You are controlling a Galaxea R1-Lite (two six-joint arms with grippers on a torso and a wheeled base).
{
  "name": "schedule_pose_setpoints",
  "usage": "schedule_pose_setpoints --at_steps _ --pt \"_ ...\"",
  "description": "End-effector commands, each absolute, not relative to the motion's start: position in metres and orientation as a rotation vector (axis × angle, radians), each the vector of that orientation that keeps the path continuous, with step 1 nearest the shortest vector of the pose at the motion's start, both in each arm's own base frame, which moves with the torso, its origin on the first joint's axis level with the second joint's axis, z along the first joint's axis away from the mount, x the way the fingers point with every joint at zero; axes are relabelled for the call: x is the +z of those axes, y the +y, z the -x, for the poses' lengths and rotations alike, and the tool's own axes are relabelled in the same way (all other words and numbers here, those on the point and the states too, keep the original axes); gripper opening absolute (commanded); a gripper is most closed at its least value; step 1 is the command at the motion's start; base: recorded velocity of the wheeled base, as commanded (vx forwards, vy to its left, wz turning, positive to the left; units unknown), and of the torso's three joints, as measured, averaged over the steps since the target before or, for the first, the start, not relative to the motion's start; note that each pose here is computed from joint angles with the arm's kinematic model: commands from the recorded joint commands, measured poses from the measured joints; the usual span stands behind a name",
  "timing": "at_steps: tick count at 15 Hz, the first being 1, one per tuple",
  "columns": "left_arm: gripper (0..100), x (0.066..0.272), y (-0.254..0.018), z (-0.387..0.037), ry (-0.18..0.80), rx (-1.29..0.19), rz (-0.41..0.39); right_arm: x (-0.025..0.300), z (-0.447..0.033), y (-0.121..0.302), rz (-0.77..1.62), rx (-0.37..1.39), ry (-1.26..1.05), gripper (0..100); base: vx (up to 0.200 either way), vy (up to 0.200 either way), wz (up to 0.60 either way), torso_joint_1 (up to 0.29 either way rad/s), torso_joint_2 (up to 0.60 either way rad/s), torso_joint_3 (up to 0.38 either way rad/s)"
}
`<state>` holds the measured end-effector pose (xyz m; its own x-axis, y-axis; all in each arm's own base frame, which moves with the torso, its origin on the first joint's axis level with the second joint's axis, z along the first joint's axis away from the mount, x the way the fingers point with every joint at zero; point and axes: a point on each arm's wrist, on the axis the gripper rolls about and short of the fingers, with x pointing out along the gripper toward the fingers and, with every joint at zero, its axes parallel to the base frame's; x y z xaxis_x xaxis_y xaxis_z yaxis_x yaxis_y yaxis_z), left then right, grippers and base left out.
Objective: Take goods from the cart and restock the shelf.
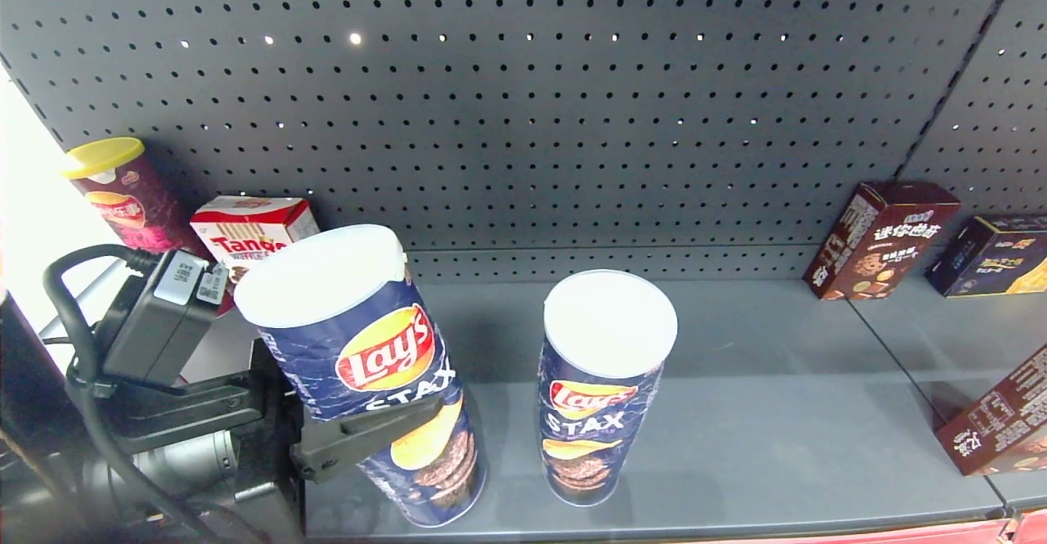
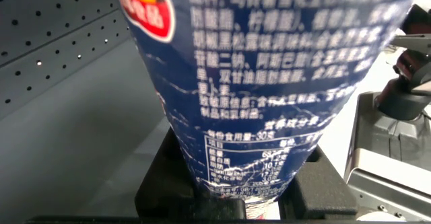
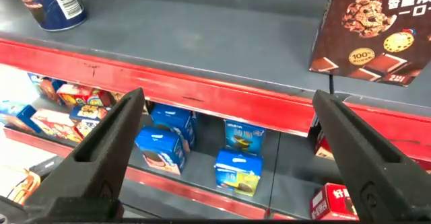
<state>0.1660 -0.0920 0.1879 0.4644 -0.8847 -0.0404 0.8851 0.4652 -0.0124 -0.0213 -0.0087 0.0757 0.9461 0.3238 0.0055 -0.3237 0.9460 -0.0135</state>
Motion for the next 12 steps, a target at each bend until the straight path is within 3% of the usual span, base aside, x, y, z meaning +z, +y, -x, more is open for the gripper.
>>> schedule_pose_setpoints --at_steps 1,5,9,12 --pt "0 0.191 -0.091 -0.168 0.033 -1.079 -0.012 0.076 0.021 -0.009 0.013 0.330 -0.005 100 0.000 0.000 0.00 0.000 0.00 0.000" --pt "0 0.210 -0.095 -0.180 -0.014 -1.068 -0.013 0.076 0.021 -0.009 0.013 0.330 -0.005 100 0.000 0.000 0.00 0.000 0.00 0.000" --pt "0 0.227 -0.097 -0.197 0.044 -1.046 -0.006 0.076 0.021 -0.009 0.013 0.330 -0.005 100 0.000 0.000 0.00 0.000 0.00 0.000" --pt "0 0.255 -0.110 -0.229 0.030 -1.057 -0.014 0.076 0.021 -0.009 0.013 0.330 -0.005 100 0.000 0.000 0.00 0.000 0.00 0.000"
